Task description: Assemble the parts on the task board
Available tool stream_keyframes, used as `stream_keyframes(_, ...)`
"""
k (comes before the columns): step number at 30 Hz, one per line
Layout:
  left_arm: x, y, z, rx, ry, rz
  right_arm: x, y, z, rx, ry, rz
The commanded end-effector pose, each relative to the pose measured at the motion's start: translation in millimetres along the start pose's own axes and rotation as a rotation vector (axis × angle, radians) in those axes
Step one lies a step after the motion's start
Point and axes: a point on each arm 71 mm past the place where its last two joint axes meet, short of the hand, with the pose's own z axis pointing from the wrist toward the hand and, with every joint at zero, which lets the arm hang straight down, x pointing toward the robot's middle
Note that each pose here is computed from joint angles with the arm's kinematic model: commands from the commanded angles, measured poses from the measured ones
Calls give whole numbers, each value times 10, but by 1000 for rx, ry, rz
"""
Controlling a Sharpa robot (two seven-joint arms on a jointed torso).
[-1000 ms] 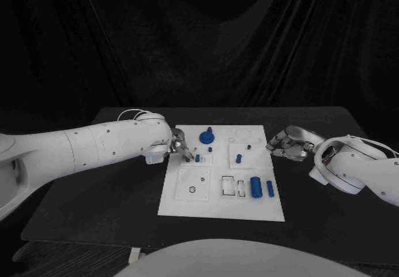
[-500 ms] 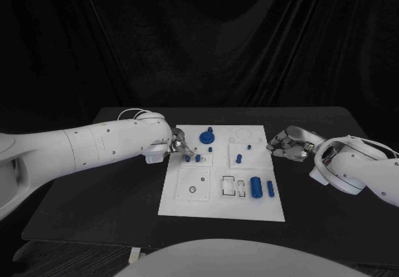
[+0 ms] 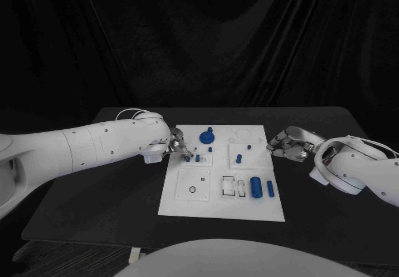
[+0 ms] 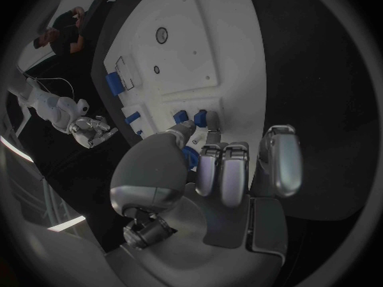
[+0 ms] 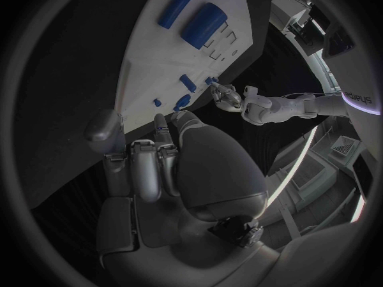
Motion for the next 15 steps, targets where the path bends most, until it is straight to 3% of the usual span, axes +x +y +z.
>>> stream_keyframes(1,86,33,25,-10,31,13,16,-10,0,13,10,-4)
stream_keyframes(15,100,27,9,8,35,14,19,-11,0,16,11,-4)
